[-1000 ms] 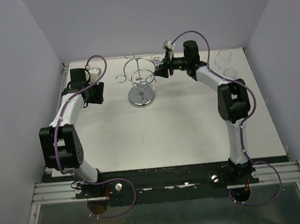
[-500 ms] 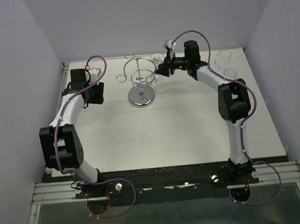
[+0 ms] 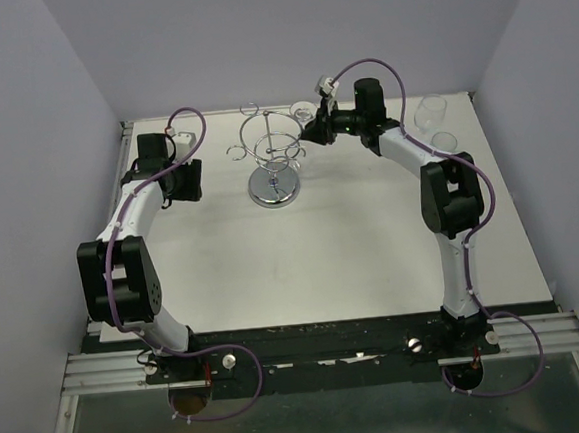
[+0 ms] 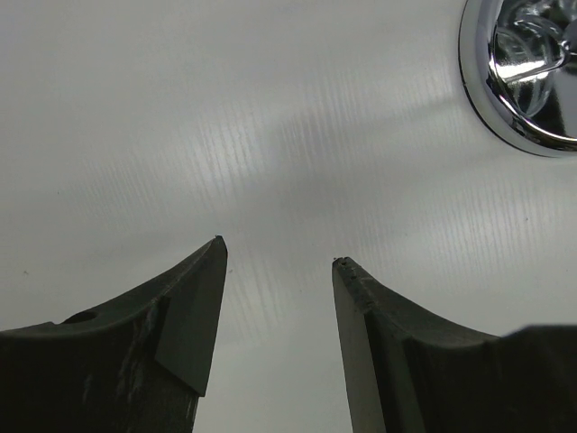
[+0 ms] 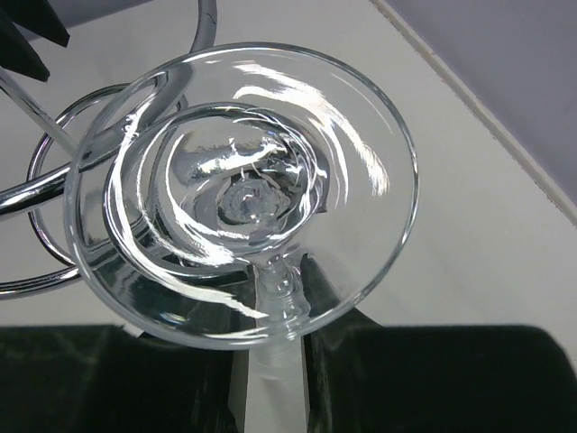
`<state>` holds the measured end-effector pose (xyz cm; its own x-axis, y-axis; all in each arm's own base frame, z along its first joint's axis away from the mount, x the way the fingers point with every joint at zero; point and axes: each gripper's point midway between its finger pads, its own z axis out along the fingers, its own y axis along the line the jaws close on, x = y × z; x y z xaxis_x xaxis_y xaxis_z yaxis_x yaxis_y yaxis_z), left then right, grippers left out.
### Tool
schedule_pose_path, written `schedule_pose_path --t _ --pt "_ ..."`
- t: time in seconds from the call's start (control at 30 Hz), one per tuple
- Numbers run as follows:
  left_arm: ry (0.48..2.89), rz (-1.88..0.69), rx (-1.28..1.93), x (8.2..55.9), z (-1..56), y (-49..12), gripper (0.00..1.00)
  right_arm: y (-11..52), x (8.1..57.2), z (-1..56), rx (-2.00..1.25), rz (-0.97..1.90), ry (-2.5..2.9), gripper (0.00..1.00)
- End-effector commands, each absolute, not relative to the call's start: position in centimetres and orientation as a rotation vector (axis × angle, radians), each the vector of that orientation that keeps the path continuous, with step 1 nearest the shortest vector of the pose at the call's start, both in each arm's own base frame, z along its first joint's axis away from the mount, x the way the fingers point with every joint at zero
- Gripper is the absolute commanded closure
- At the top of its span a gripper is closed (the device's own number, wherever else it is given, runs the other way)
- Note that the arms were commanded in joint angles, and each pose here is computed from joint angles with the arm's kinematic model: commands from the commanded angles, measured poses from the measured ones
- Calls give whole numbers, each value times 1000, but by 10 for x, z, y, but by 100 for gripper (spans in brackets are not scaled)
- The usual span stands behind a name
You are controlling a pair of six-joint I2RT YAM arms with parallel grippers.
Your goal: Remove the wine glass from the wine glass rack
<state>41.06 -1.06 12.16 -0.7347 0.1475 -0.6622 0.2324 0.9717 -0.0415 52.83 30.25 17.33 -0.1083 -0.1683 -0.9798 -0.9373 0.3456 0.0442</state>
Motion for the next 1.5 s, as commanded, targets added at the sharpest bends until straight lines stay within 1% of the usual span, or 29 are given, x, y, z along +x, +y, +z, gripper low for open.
schedule_pose_path --t 0.0,0.33,0.87,1.23,1.47 --pt "2381 -189 254 420 127 -14 36 300 530 184 -993 870 1566 95" --pt "2367 -202 242 420 126 -16 36 295 532 199 -968 833 1550 99" --pt "2342 -219 225 422 126 -18 36 294 534 232 -941 795 1492 99" --pt "2329 -229 218 429 127 -20 36 282 548 240 -906 729 1487 99" --pt "2323 -237 216 434 128 -21 36 282 546 249 -911 738 1461 99"
